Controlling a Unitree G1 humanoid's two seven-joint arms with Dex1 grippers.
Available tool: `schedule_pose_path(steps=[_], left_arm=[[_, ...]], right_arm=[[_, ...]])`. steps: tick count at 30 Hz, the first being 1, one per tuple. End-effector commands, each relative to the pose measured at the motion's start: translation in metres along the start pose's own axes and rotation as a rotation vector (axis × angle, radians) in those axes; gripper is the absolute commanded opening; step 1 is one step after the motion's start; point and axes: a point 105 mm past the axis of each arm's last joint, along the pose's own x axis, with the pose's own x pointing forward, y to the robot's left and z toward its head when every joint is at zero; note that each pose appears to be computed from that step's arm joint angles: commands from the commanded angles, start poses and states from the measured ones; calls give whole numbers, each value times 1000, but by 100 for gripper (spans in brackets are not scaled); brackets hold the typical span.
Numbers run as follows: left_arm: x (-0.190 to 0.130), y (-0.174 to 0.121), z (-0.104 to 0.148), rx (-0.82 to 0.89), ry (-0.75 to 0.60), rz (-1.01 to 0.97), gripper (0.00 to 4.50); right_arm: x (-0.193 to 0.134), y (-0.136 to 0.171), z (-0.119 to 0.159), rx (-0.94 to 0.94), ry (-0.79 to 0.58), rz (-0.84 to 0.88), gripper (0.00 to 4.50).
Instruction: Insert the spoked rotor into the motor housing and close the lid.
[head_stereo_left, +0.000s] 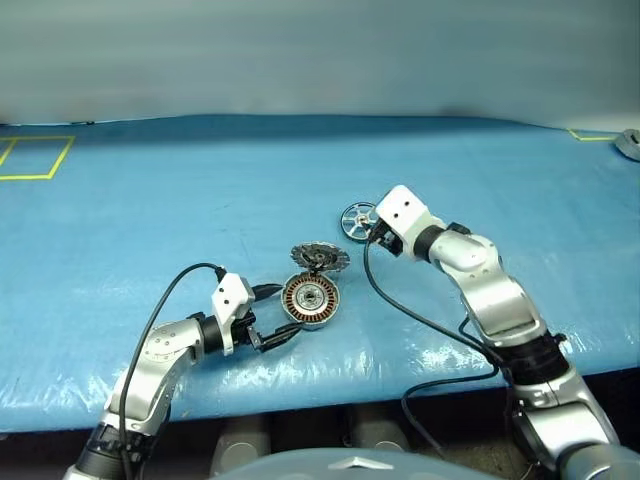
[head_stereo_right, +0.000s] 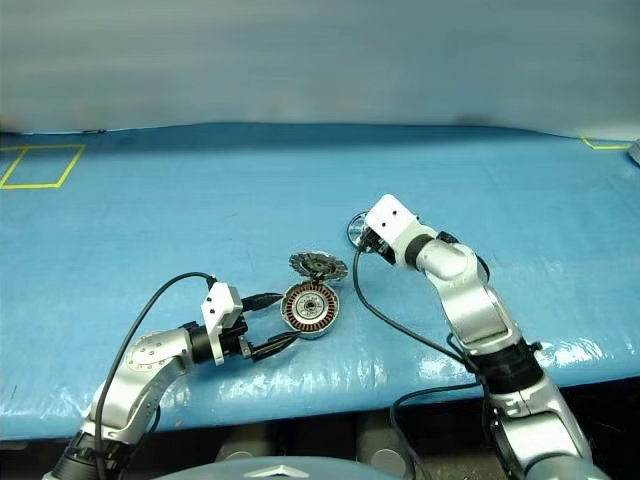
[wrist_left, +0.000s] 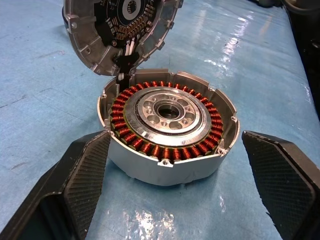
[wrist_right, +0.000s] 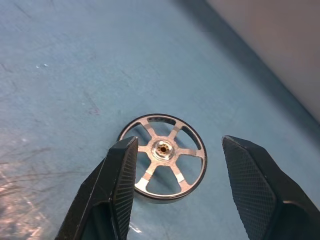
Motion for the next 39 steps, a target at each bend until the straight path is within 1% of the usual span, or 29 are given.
schedule_pose_path(steps=[1,3,5,7,8,9,10,12,15,18,23,28,30,34,39], left_arm=[[-7,1,2,33,3,2,450],[-12,2,0,40,16,4,450],[-16,3,0,33,15,8,450],[-22,3,-2,44,29,15,450],[-25,3,-3,49,38,18,450],[-27,3,-4,57,47,24,450],[-29,5,-5,63,55,34,450],[-33,7,-7,66,60,57,450],[-36,10,-9,61,61,75,450],[-34,8,-12,62,64,74,450],[-27,1,-12,54,44,63,450],[-28,1,-16,47,51,62,450],[-28,1,-17,48,54,59,450],[-25,-1,-17,42,45,45,450],[-25,1,-15,49,40,42,450]], right_arm=[[13,-15,1,-122,60,2,283],[22,-17,0,-176,94,21,283],[29,-10,2,-211,101,105,283],[38,-4,-2,-235,135,171,283],[41,-3,-4,-235,148,187,283],[44,-2,-9,-183,192,210,283],[46,-1,-3,-211,156,231,283],[51,-5,6,-247,135,201,283],[54,-1,16,-306,117,222,283],[60,-3,13,-372,150,216,283],[63,-3,2,-365,200,259,283],[57,0,-1,-396,199,321,283],[57,-1,-3,-409,204,321,283],[55,2,2,-373,189,361,283],[57,-2,-9,-371,233,352,283]])
